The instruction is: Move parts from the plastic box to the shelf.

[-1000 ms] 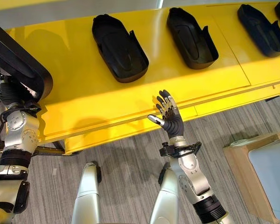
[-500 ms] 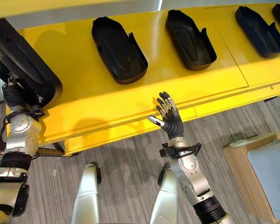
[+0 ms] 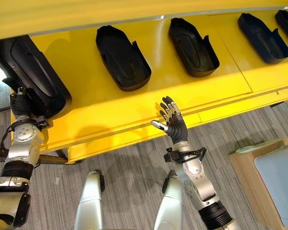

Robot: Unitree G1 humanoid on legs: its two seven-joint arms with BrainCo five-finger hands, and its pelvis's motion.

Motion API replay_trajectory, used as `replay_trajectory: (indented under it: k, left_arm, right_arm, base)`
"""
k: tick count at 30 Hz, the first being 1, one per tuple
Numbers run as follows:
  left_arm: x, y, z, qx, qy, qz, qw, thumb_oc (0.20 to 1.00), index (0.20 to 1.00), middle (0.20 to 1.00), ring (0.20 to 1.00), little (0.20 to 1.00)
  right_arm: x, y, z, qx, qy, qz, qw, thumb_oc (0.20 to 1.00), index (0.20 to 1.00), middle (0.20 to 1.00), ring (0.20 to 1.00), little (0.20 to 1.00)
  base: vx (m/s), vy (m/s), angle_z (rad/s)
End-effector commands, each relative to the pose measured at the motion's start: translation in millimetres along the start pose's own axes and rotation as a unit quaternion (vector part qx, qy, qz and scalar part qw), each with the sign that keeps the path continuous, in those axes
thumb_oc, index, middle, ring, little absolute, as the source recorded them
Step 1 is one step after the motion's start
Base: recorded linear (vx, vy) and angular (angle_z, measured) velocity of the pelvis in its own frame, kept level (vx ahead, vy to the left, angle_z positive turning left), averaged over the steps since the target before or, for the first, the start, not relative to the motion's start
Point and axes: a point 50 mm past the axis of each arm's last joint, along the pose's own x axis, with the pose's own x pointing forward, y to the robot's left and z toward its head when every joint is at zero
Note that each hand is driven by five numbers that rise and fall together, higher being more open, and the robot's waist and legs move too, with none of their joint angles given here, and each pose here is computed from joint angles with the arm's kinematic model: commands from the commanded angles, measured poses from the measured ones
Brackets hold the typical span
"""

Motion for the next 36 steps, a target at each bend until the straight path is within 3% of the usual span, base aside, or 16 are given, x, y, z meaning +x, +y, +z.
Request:
replay_trajectory:
  k: [1, 6, 16, 29, 32, 36]
  left_arm:
    - [-49.7, 26.1, -99.1, 0.038, 0.221, 0.022, 0.974, 0.200, 0.200, 0.200, 0.200, 0.200]
    - [-49.8, 64.4, -107.1, 0.130, 0.242, 0.041, 0.961, 0.200, 0.200, 0.200, 0.200, 0.200]
    - [-33.1, 112.6, -85.0, 0.216, 0.213, 0.084, 0.949, 0.200, 0.200, 0.200, 0.200, 0.200]
    - [-7.6, 111.0, -46.5, 0.236, 0.140, 0.101, 0.956, 0.200, 0.200, 0.200, 0.200, 0.200]
    - [-45.8, 123.0, -104.8, 0.236, 0.252, 0.110, 0.932, 0.200, 0.200, 0.200, 0.200, 0.200]
    - [-57.3, 125.0, -119.6, 0.236, 0.285, 0.111, 0.922, 0.200, 0.200, 0.200, 0.200, 0.200]
  right_arm:
    - [15.7, 6.8, 40.9, 0.009, -0.096, 0.029, 0.995, 1.000, 1.000, 1.000, 1.000, 1.000]
    - [13.8, 3.6, 41.6, 0.004, -0.095, 0.032, 0.995, 1.000, 1.000, 1.000, 1.000, 1.000]
    - [9.9, 0.5, 42.4, 0.001, -0.096, 0.041, 0.995, 1.000, 1.000, 1.000, 1.000, 1.000]
    - [4.0, -3.9, 41.6, 0.005, -0.093, 0.039, 0.995, 1.000, 1.000, 1.000, 1.000, 1.000]
    - [9.5, 1.5, 43.6, 0.007, -0.101, 0.043, 0.994, 1.000, 1.000, 1.000, 1.000, 1.000]
    - [8.2, 3.5, 44.2, 0.010, -0.103, 0.050, 0.993, 1.000, 1.000, 1.000, 1.000, 1.000]
  base:
    - [0.00, 0.000, 0.00]
    - [0.00, 0.000, 0.00]
    - [0.00, -0.001, -0.03]
    - [0.00, 0.000, 0.00]
    - [0.00, -0.004, -0.01]
    - [0.00, -0.008, -0.02]
